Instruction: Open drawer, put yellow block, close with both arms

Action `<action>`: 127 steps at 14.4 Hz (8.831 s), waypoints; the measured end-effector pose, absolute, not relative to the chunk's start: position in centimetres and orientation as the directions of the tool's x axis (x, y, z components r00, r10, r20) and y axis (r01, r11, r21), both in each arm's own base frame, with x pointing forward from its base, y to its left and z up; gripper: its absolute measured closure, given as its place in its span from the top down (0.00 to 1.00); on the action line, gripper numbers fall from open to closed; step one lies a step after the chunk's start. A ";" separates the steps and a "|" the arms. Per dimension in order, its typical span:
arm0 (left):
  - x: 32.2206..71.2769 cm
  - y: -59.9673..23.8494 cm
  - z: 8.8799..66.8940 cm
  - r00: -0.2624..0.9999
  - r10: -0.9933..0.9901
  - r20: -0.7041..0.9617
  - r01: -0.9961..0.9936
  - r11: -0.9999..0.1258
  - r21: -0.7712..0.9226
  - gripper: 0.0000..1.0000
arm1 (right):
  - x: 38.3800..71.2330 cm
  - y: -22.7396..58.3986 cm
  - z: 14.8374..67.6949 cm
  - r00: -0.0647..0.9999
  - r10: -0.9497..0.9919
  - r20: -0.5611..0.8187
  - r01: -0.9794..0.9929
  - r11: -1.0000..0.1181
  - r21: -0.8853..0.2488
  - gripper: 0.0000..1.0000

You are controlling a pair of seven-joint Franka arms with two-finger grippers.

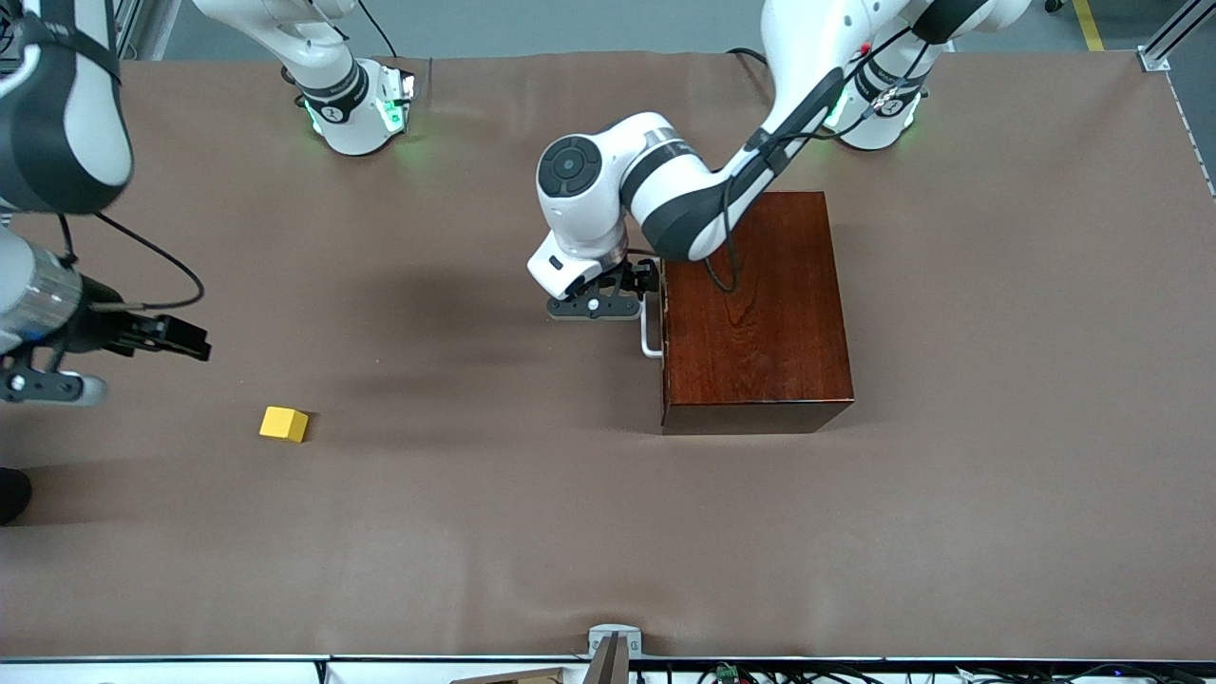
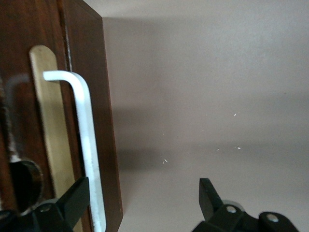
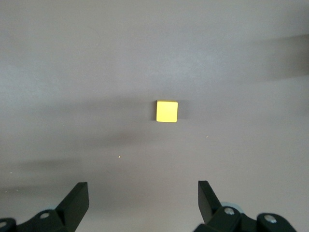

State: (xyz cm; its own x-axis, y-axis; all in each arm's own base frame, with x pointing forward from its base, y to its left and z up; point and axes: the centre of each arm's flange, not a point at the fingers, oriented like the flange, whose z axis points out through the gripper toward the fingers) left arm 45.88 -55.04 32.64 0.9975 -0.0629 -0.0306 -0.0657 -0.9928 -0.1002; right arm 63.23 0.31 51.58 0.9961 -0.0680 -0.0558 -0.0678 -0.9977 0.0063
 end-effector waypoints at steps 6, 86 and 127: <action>46.2 -54.7 32.5 0.998 -0.059 -0.026 -0.061 -0.991 -0.118 1.00 | 64.7 2.2 47.6 0.996 -0.042 -0.083 -0.041 -0.999 0.005 1.00; 54.6 -43.0 52.8 0.997 0.065 0.052 0.062 -0.996 0.067 1.00 | 66.5 15.2 45.5 0.835 0.550 0.007 0.548 -0.832 -0.090 0.56; 53.7 -2.3 61.7 0.999 0.037 0.015 0.037 -0.999 0.013 1.00 | 50.4 52.6 32.6 0.102 0.992 0.069 0.994 -0.104 0.033 1.00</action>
